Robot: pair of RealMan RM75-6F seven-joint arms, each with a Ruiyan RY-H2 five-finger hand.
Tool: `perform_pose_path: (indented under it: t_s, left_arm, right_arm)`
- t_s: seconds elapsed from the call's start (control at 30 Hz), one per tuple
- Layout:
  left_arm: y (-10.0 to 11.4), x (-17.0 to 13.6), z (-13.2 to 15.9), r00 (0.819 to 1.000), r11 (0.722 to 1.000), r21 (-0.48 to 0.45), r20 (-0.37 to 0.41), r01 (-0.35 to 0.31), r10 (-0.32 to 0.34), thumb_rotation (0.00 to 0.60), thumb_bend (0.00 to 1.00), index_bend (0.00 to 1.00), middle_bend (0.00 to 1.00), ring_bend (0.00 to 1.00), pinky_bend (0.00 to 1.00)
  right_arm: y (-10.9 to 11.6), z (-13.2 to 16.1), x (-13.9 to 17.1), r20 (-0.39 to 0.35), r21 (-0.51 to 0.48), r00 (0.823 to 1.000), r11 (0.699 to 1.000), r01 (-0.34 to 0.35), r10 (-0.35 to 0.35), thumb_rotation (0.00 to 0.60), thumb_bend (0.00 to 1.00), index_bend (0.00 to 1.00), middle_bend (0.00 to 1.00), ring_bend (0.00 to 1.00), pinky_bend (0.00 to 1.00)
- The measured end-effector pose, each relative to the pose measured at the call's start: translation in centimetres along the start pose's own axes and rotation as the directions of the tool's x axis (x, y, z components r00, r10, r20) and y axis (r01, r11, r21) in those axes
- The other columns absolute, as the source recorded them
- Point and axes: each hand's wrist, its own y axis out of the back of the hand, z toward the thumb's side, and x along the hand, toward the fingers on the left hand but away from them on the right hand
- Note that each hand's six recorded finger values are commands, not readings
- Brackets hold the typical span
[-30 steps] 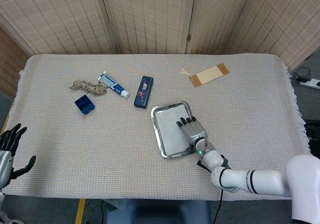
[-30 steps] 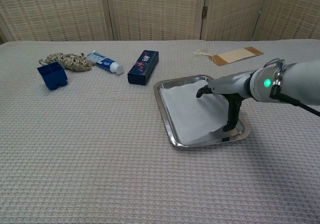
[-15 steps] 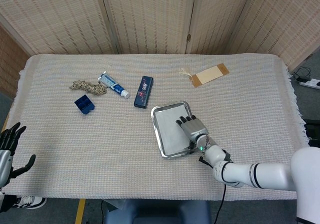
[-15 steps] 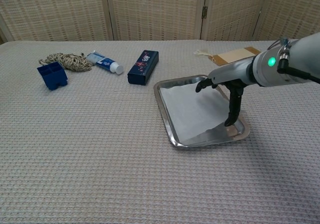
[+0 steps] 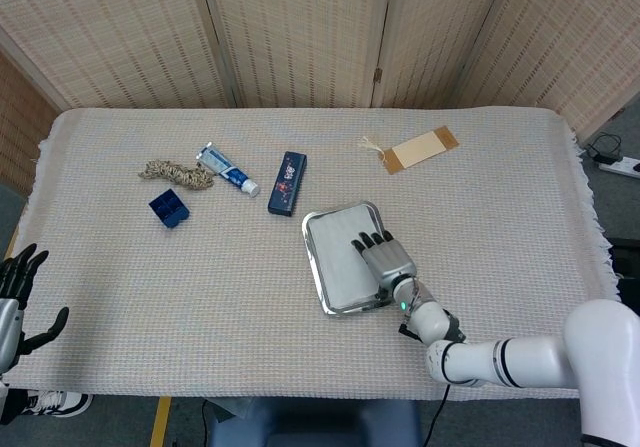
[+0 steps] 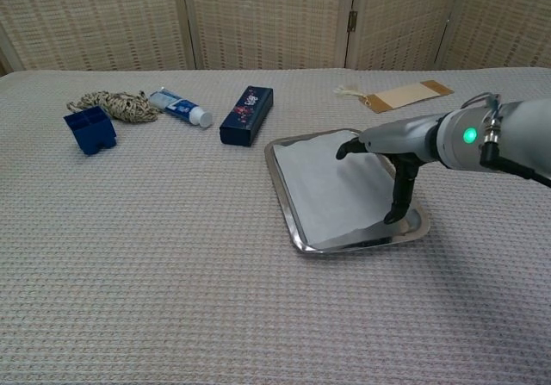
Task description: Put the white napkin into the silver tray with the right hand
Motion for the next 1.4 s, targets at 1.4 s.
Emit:
perform_pose_path:
  t_s: [1.4]
  left_arm:
    - [-1.6, -0.2, 1.0, 0.999, 0.983, 0.182, 0.033, 0.025, -0.031, 0.600, 0.43, 0.00, 0.00, 0.00, 0.00]
  right_arm:
    - [-7.6, -13.5, 23.7, 0.164, -0.046, 0.783, 0.789, 0.613, -0.599, 0.600, 0.23, 0.00, 0.00, 0.00, 0.00]
